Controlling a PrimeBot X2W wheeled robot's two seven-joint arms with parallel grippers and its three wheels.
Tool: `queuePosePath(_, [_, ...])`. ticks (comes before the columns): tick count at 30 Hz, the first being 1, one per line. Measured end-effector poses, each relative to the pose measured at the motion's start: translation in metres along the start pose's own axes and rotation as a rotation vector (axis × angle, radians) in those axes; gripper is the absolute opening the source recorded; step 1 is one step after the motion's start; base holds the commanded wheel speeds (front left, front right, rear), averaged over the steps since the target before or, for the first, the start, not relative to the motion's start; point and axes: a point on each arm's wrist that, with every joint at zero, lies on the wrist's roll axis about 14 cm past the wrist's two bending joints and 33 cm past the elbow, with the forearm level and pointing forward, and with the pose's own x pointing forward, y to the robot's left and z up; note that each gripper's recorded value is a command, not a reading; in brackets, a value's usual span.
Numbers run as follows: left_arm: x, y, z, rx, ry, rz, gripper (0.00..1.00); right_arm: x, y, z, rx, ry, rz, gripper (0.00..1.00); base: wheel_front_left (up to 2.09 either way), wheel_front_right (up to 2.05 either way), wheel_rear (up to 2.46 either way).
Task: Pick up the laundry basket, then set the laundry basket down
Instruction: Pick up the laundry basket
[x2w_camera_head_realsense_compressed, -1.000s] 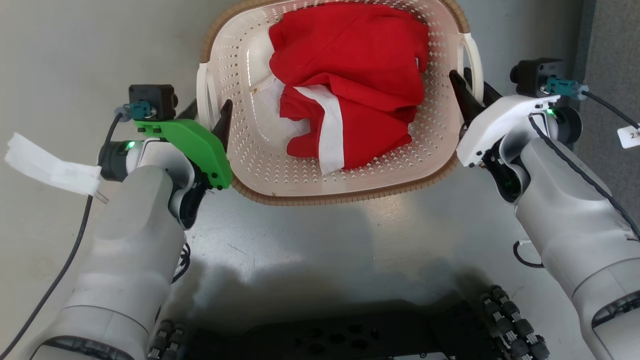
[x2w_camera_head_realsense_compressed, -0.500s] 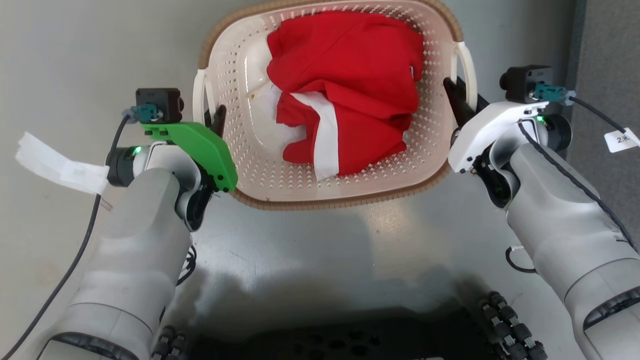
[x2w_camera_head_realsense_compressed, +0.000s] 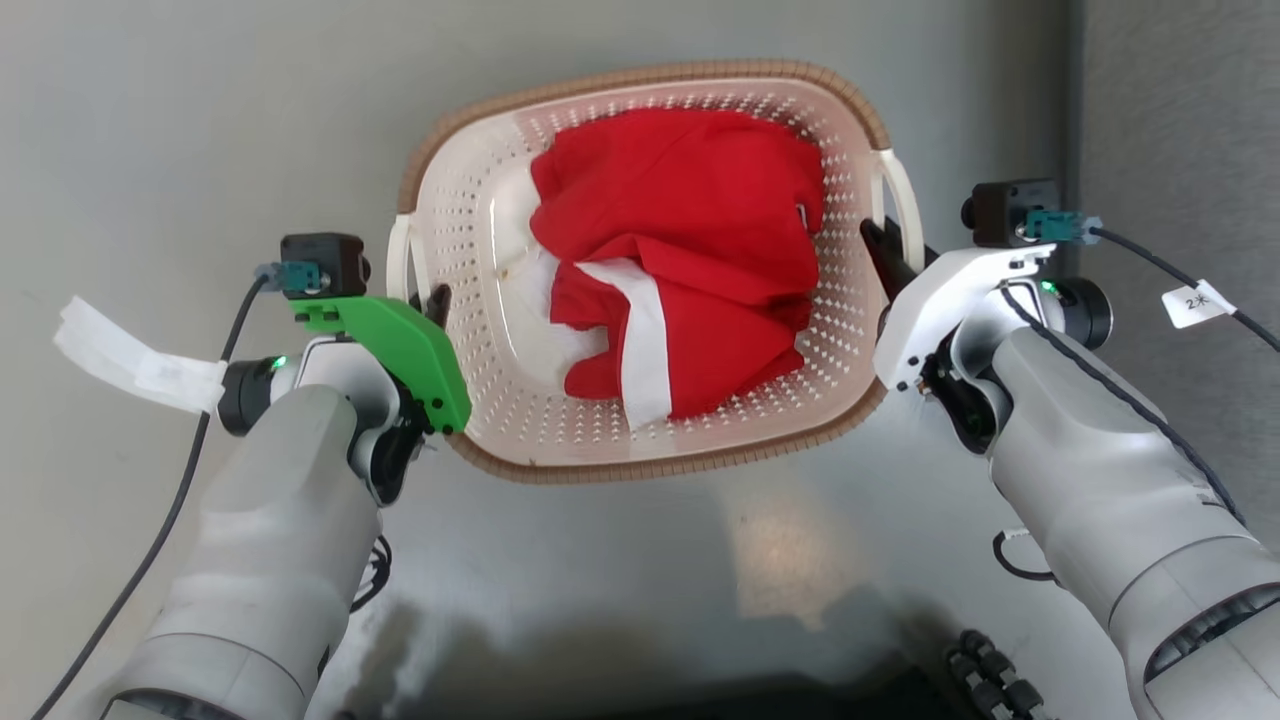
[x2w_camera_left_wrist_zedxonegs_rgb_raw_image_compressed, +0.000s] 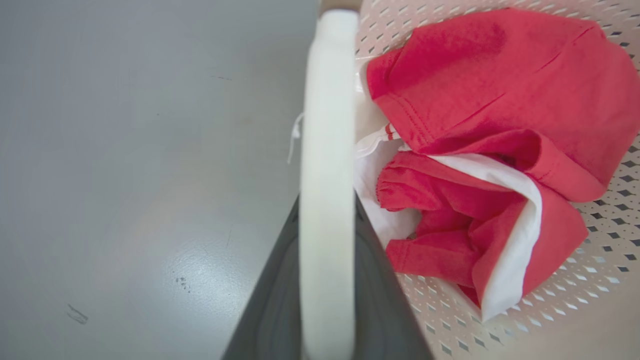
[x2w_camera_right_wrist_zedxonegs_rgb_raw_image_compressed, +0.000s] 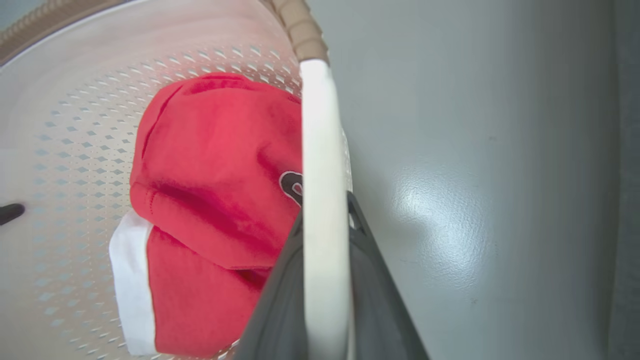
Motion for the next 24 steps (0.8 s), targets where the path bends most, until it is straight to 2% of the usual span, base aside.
queuePosePath(6, [-0.015,-0.015,0.015,0.036,-0.015,-0.012,0.00,-0.019,0.005,0.018,-0.013,-0.022,-0.004,0.00,0.00,0.00,0.00])
queuePosePath(24, [-0.074,-0.051,-0.003,0.072,0.062,-0.032,0.00,-0.086,0.021,0.015,-0.031,0.078,-0.030,0.00,0.00,0.00,0.00])
